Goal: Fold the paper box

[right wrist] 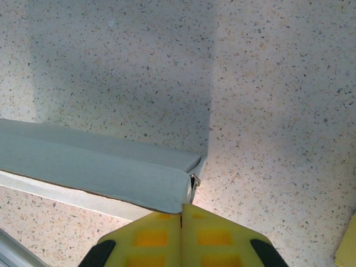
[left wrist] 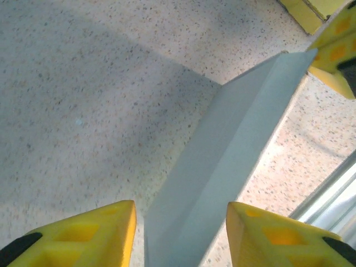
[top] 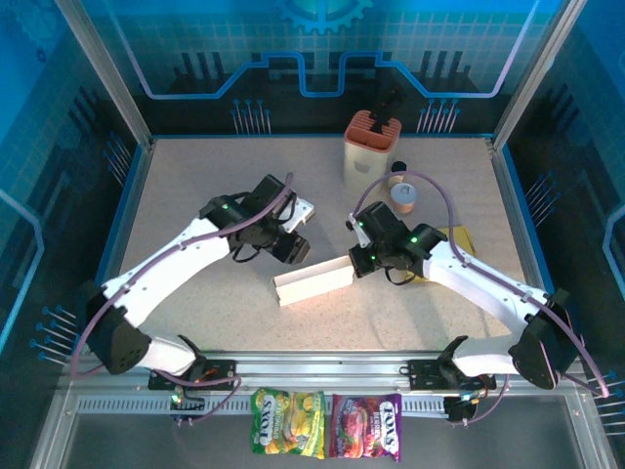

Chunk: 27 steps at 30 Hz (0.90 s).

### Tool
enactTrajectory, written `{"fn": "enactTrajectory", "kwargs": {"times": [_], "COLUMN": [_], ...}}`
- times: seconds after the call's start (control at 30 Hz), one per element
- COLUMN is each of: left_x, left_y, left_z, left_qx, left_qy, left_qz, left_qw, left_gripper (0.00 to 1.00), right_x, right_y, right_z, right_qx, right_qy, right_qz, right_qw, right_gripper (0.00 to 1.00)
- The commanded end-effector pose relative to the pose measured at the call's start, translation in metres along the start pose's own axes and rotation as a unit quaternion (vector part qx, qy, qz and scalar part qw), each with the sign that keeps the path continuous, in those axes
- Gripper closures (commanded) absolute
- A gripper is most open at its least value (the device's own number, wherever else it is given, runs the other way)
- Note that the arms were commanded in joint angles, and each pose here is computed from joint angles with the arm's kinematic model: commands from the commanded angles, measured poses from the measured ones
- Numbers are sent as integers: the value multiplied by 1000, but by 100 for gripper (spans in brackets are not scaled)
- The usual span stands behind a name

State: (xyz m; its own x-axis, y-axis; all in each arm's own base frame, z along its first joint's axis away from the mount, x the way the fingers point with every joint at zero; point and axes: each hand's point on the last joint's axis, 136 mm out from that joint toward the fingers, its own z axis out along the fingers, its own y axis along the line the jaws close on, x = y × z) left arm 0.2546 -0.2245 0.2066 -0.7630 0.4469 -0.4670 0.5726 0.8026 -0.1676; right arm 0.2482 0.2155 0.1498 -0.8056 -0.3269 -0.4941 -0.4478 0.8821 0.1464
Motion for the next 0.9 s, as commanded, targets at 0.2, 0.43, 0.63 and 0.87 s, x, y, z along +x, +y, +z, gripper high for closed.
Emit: {"fn": "enactTrajectory", "kwargs": {"times": [0.2,0.43,0.63,0.87], "left_x": [79,96,95,77], "left_y": [24,15,12,22], "left_z": [-41,-34,-14,-2], "left_qx": [-55,-27,-14,-32], "left_qy": [55,69,75,50], "left_qz": [-129,-166,-176,-175], "left_qw": [989,983,981,983], "left_gripper": [62,61,63,66], "right_x": [0,-3,-2,0], "right_y": [-1,1,1,0], "right_z": [-4,-5,-5,-3], "right_qx": [26,27,31,33], "right_qy": [32,40,47,53], "right_qz": [29,48,55,65], "right_qw": [999,998,997,996], "right_gripper": [100,100,100,100]}}
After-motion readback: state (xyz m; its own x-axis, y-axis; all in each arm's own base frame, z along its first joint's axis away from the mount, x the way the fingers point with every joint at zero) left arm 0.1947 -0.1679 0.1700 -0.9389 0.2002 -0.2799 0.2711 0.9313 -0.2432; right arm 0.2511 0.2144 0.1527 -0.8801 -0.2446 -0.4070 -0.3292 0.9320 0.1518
